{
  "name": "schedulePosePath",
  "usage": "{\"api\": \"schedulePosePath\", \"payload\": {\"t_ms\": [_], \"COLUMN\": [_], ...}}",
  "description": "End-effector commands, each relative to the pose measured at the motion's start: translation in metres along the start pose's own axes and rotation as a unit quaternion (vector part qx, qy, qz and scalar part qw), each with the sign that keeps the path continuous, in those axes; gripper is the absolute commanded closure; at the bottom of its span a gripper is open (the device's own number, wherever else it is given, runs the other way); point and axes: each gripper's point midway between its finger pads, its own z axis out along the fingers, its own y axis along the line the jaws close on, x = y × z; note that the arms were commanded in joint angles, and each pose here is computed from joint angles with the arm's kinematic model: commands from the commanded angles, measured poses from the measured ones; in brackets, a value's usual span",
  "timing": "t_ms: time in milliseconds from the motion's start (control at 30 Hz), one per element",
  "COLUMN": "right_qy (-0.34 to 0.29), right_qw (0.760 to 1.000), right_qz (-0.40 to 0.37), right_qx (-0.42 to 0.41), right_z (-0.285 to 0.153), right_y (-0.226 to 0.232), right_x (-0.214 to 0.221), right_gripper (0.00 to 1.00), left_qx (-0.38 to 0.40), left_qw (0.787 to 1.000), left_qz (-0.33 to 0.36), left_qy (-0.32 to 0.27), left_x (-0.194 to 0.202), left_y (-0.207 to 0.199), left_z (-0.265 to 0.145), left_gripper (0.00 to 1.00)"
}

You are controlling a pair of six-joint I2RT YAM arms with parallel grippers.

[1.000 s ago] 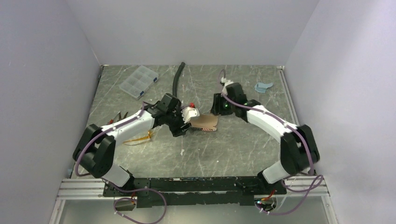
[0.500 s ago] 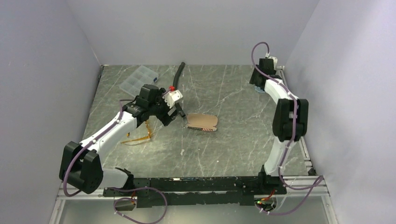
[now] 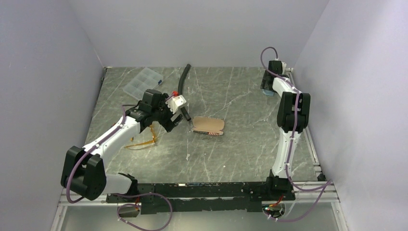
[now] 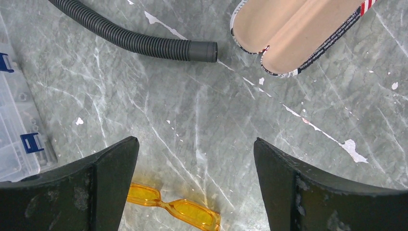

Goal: Organize the sunglasses

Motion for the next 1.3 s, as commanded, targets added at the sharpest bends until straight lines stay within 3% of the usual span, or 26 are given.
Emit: {"api": "schedulePosePath", "payload": {"t_ms": [0,167,233,500,667,833,1067,1267], "right_qy": [-0.033,-0.03,-0.033,-0.03,-0.038,-0.048,-0.076,-0.089], "right_qw": [0.999,1.0,0.999,0.997,0.997,0.996,0.991,0.962], "right_qz": [0.004,-0.004,-0.014,-0.056,-0.046,-0.025,-0.041,-0.081], "right_qx": [0.012,-0.006,-0.023,-0.035,-0.039,-0.076,-0.102,-0.246], "right_z": [0.0,0.009,0.011,0.015,-0.008,-0.065,-0.178,-0.283], "right_y": [-0.007,-0.003,0.001,0.001,-0.001,0.016,0.036,0.082], "right_x": [-0.026,-0.027,-0.027,-0.018,-0.02,-0.008,0.023,0.055], "right_gripper": [0.28,0.34,0.41,1.0,1.0,1.0,1.0,1.0], "left_qx": [0.008,0.014,0.014,0.015,0.017,0.024,0.034,0.068], "left_qw": [1.0,1.0,1.0,1.0,1.0,0.999,0.998,0.996], "left_qz": [0.013,0.014,0.013,0.012,0.012,0.006,-0.028,-0.029], "left_qy": [-0.023,-0.02,-0.016,-0.014,-0.018,-0.028,-0.041,-0.057], "left_x": [-0.012,-0.01,-0.009,-0.009,-0.012,-0.016,-0.021,-0.027], "left_y": [-0.001,-0.002,-0.002,-0.002,-0.003,-0.004,0.004,-0.002], "left_z": [-0.004,-0.001,0.0,0.0,-0.002,-0.008,-0.024,-0.04], "left_gripper": [0.06,0.06,0.06,0.06,0.06,0.06,0.06,0.07]}}
